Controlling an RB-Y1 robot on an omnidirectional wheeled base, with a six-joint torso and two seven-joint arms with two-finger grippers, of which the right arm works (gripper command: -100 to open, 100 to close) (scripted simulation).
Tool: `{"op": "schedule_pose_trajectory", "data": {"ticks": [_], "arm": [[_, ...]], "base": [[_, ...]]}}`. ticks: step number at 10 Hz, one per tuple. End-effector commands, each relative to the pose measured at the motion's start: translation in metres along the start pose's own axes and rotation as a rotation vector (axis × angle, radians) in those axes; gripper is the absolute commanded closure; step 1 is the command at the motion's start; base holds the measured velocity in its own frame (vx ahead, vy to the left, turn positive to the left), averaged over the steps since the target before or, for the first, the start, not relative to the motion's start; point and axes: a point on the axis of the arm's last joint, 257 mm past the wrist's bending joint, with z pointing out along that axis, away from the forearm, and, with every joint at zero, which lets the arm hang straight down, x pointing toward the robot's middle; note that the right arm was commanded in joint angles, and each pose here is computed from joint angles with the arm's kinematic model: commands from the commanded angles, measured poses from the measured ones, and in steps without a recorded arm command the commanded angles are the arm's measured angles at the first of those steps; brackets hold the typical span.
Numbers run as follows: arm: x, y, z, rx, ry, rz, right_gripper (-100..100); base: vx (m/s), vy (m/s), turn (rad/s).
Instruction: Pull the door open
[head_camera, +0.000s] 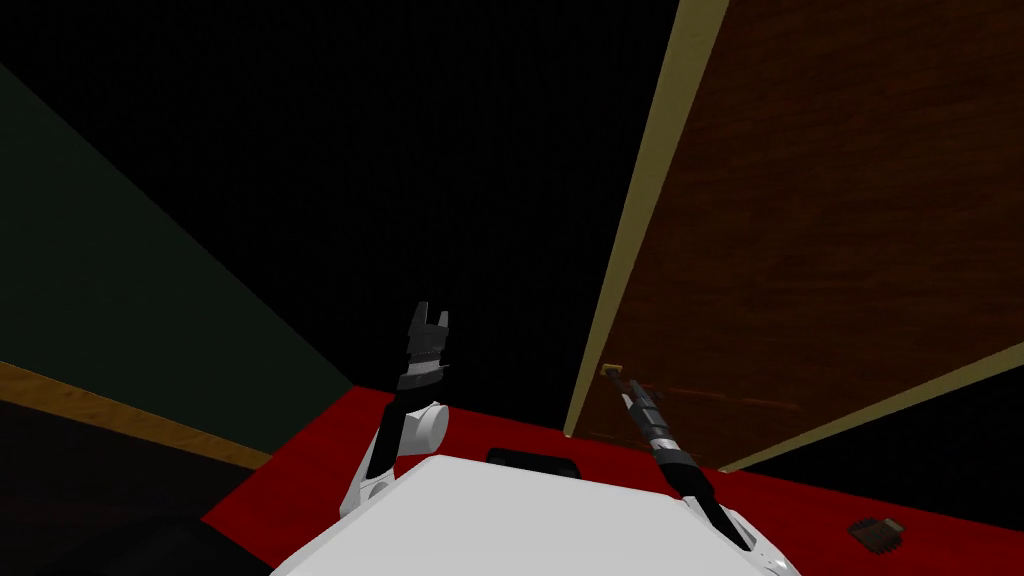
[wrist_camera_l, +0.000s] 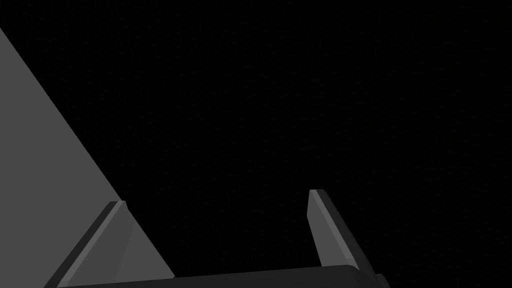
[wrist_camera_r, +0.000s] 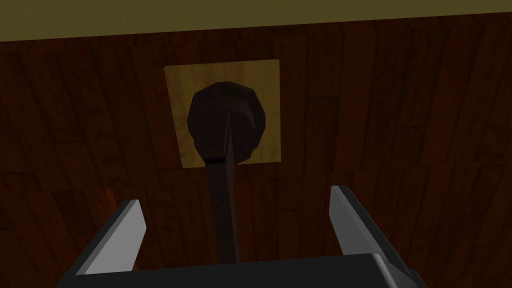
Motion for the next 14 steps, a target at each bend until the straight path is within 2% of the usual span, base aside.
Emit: {"op": "schedule_pose_trajectory", "data": {"ticks": [1, 2, 7, 8, 12, 14], "arm": [[0.000, 0.000, 0.0000, 0.000, 0.000, 0.000, -100], [0.000, 0.000, 0.0000, 0.000, 0.000, 0.000, 100], [0.000, 0.000, 0.0000, 0.000, 0.000, 0.000, 100], [-0.003, -0.001, -0.0073, 0.001, 0.012, -0.002, 100], [-0.007, 0.000, -0.0231, -0.002, 0.040, -0.003, 100], [-0.010, 0.000, -0.0346, -0.003, 0.061, -0.002, 100]], "base": [[0.071, -0.009, 0.033], [-0.012, 0.001, -0.029], [-0.012, 0.001, 0.000], [-0.088, -0.030, 0.134], [-0.175, -0.066, 0.142], [-0.188, -0.074, 0.162]]}}
